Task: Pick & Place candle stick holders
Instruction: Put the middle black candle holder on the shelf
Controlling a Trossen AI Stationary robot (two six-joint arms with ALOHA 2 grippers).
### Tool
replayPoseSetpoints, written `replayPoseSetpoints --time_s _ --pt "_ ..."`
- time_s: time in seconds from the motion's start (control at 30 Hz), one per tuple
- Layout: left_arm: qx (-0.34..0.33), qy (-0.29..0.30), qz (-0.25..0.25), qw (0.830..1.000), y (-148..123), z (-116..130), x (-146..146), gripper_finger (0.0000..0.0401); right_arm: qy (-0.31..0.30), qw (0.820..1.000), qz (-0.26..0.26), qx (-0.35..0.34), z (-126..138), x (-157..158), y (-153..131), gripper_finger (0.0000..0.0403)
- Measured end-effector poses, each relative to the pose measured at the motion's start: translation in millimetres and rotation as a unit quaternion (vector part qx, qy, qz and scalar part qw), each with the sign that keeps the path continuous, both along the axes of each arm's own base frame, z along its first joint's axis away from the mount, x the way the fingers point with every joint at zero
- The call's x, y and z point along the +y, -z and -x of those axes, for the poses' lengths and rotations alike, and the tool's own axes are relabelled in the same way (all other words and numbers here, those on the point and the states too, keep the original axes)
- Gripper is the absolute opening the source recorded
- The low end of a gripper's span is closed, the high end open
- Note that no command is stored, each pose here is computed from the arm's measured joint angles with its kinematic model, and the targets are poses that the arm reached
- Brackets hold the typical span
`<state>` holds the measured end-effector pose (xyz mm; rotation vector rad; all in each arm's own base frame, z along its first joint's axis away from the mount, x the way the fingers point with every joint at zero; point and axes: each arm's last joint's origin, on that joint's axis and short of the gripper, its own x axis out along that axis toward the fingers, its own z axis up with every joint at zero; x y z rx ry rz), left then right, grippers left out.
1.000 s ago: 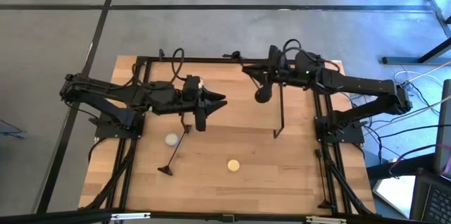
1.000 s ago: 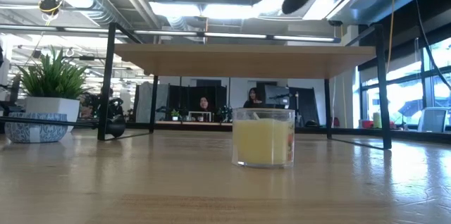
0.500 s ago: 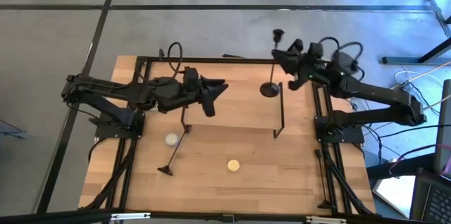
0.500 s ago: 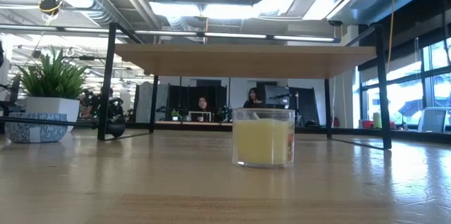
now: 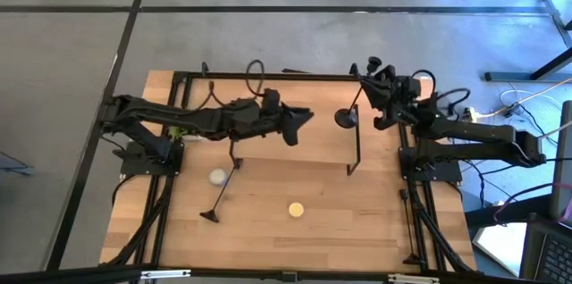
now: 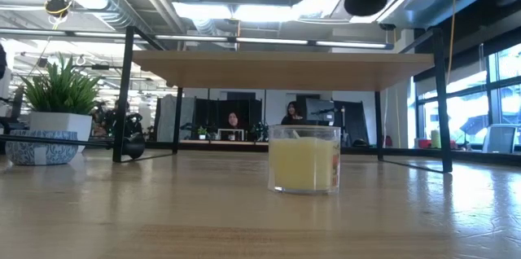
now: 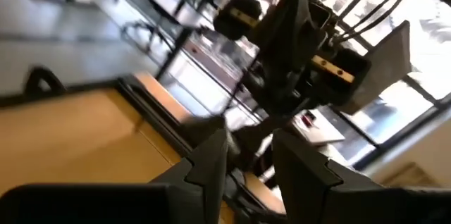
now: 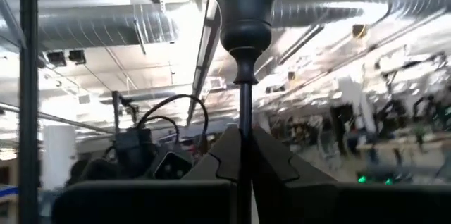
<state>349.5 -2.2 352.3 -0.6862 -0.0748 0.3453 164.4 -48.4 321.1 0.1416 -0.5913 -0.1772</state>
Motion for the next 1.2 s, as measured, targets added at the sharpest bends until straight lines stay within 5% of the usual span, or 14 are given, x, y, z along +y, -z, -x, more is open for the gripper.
replayPoseSetpoints --time_s 0.1,0.37,1.2 --pt "-0.014 0.017 0.032 0.999 4.5 -5.6 -1.1 0.0111 0.010 1.000 0.006 0.007 0.8 -0.8 12.1 0.0014" --pt "-0.056 0.002 0.023 0.998 -5.7 -3.7 1.5 0.0111 0.031 0.999 -0.018 0.028 5.2 -8.0 50.2 0.0014" --pt "-0.077 0.009 0.044 0.996 -8.6 -3.3 -1.0 0.0111 0.044 0.996 0.024 0.074 -5.6 -32.3 71.5 0.0014"
